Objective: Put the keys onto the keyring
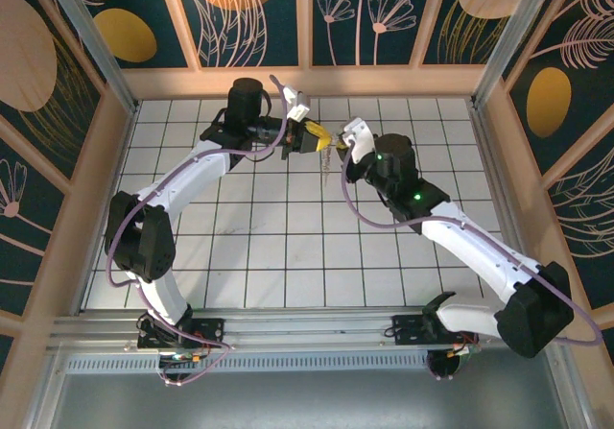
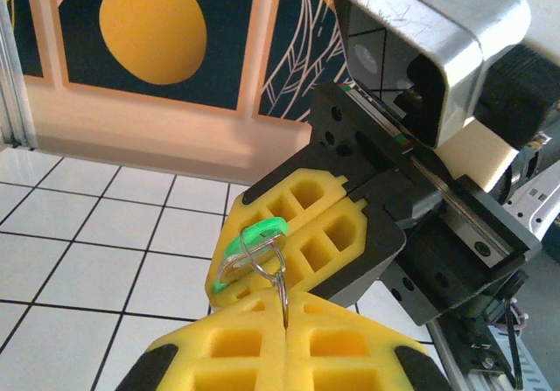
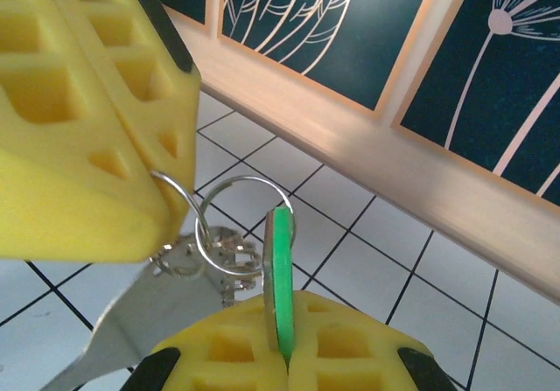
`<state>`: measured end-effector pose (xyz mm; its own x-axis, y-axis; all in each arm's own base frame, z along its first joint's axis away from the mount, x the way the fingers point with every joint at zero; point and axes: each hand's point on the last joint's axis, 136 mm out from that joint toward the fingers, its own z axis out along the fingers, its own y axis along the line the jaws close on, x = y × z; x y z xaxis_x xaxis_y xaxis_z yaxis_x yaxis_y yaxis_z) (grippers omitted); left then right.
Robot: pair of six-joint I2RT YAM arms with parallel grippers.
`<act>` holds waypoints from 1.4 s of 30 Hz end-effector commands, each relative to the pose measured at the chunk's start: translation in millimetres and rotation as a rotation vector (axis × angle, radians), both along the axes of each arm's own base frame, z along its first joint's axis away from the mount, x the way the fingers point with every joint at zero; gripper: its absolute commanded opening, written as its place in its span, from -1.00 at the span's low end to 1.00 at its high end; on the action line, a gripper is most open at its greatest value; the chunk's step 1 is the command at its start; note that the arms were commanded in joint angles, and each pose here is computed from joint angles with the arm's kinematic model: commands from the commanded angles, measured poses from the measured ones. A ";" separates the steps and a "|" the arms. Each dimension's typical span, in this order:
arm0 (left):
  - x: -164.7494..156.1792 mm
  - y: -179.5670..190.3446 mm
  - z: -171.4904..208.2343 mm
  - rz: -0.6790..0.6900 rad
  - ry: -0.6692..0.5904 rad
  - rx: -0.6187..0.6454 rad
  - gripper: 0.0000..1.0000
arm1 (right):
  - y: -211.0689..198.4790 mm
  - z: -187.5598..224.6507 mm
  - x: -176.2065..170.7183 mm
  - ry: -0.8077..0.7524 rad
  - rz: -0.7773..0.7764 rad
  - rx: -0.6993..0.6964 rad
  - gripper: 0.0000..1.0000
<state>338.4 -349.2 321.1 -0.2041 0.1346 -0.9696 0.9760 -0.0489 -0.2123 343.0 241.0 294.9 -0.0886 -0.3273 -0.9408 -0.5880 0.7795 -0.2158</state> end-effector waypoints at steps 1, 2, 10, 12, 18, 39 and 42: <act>-7.9 0.6 6.3 -0.057 -0.006 -0.015 -1.00 | 1.8 15.2 10.0 -0.037 -0.049 -0.005 -1.00; -7.5 0.5 6.1 -0.056 -0.006 -0.015 -1.00 | 3.0 13.7 10.7 -0.035 -0.049 -0.012 -1.00; -6.1 0.2 5.1 -0.051 -0.007 -0.014 -1.00 | -4.2 11.8 13.6 -0.037 -0.087 -0.035 -1.00; -6.4 0.3 5.4 -0.053 -0.007 -0.014 -1.00 | -10.1 11.5 14.7 -0.036 -0.106 -0.036 -1.00; -7.4 0.4 6.2 -0.054 -0.011 -0.015 -1.00 | -26.6 12.2 14.3 -0.031 -0.137 -0.018 -1.00; -6.9 0.6 9.2 -0.052 -0.012 -0.020 -1.00 | -2.7 -11.7 12.7 0.021 -0.078 -0.042 -1.00; -6.3 0.2 9.1 -0.052 -0.013 -0.020 -1.00 | -6.0 -14.5 11.2 0.023 -0.086 -0.045 -1.00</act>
<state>342.7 -347.2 318.7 -0.2140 0.1380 -0.9670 0.9747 -0.0352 -0.2207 350.3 243.4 279.1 -0.1354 -0.3735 -0.9177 -0.5729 0.7852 -0.2351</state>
